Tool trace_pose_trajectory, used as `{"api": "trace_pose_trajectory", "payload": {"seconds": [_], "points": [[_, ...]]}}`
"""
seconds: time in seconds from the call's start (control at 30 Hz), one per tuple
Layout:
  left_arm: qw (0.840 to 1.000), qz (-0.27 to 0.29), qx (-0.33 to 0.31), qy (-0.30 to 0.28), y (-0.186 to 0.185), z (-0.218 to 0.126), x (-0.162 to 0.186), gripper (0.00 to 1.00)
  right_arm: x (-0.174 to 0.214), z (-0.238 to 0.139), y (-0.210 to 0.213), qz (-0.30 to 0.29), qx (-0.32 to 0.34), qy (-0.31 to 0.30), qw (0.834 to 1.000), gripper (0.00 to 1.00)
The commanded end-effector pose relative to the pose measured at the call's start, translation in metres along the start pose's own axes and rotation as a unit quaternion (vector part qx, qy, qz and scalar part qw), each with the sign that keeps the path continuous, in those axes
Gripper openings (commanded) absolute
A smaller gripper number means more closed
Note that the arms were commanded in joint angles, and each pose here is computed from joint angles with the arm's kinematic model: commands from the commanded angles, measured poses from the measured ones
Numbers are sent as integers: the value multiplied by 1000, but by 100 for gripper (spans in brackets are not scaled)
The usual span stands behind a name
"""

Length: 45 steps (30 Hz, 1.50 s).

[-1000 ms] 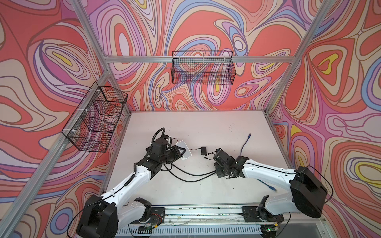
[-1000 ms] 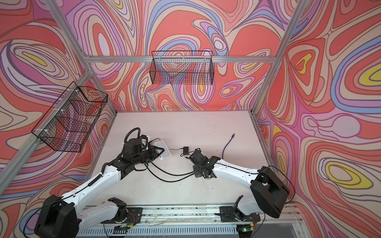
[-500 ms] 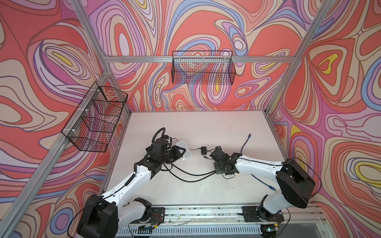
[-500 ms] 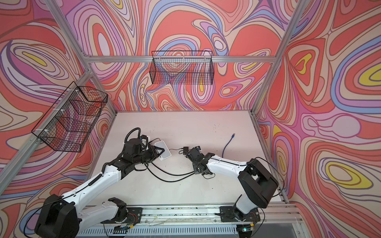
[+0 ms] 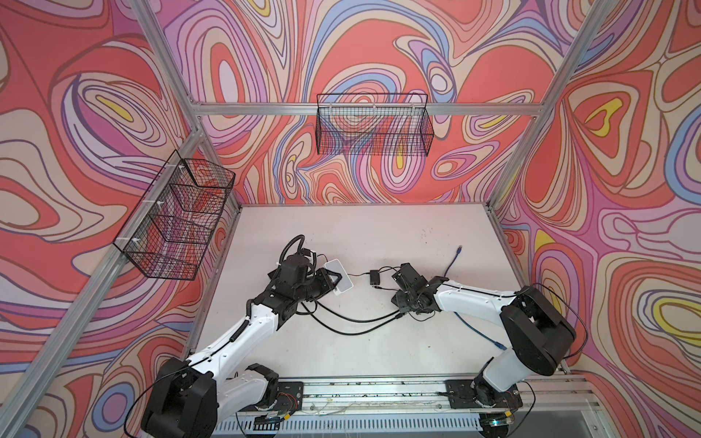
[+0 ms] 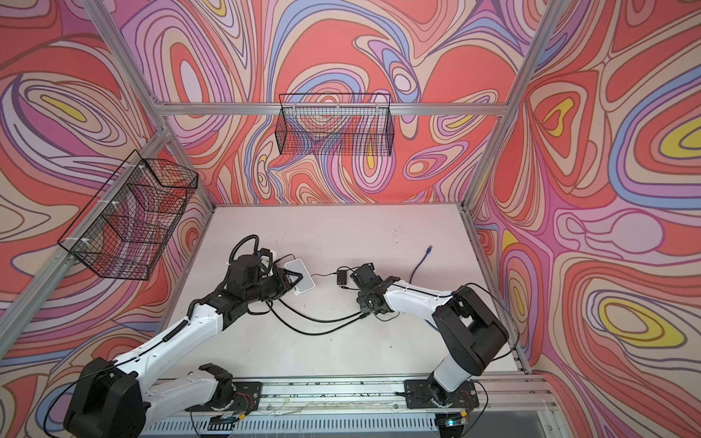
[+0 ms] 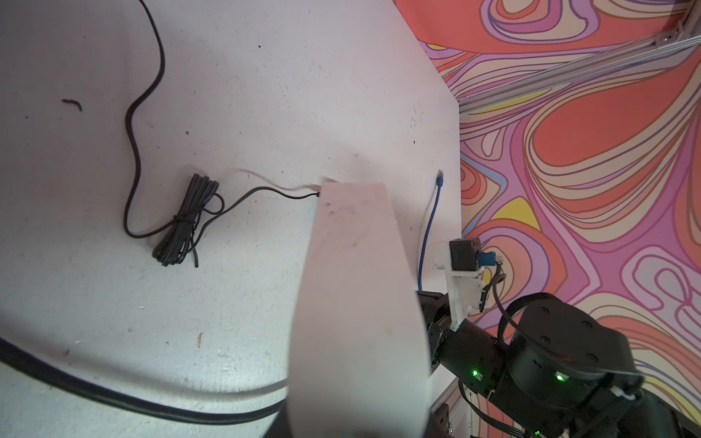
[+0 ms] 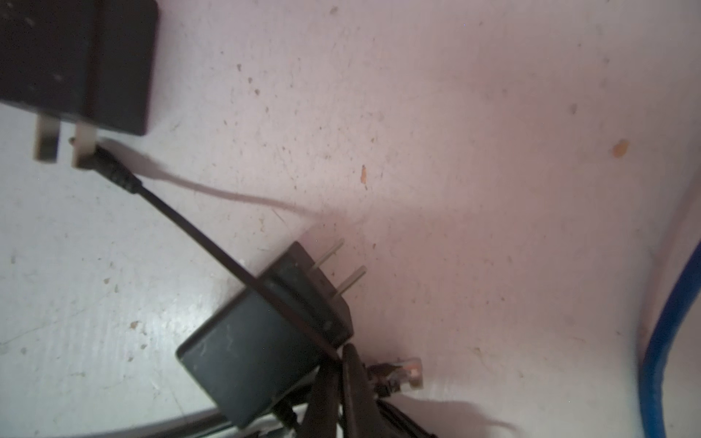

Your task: Insert the plug into the switch port

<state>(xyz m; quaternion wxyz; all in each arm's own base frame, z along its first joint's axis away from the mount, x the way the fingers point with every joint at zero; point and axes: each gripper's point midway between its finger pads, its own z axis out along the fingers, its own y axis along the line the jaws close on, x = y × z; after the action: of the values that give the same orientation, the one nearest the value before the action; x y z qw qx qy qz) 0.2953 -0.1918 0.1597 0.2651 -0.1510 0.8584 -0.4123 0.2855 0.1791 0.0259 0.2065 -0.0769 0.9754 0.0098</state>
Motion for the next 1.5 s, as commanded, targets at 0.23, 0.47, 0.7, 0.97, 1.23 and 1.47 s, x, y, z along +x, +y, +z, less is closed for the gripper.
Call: {"api": "trace_pose_trajectory", "payload": {"seconds": [0.23, 0.47, 0.7, 0.97, 1.23, 1.47], "points": [[1000, 14, 13, -13, -10, -5, -8, 9, -11, -39, -2, -3, -17, -15, 1000, 0], [1000, 11, 18, -12, -12, -2, -9, 9, 15, -74, -16, 41, -35, -6, 999, 0], [1000, 9, 23, -10, -15, -1, -10, 9, 50, -79, -33, 103, -18, 29, 994, 0], [1000, 12, 26, -6, -17, -1, -10, 9, 94, -57, -43, 165, -6, 75, 983, 0], [1000, 16, 24, -6, -18, -2, -10, 9, 97, -40, -44, 163, 18, 89, 982, 0], [1000, 17, 22, -8, -17, -3, -9, 9, 92, -35, -39, 152, 22, 99, 983, 18]]}}
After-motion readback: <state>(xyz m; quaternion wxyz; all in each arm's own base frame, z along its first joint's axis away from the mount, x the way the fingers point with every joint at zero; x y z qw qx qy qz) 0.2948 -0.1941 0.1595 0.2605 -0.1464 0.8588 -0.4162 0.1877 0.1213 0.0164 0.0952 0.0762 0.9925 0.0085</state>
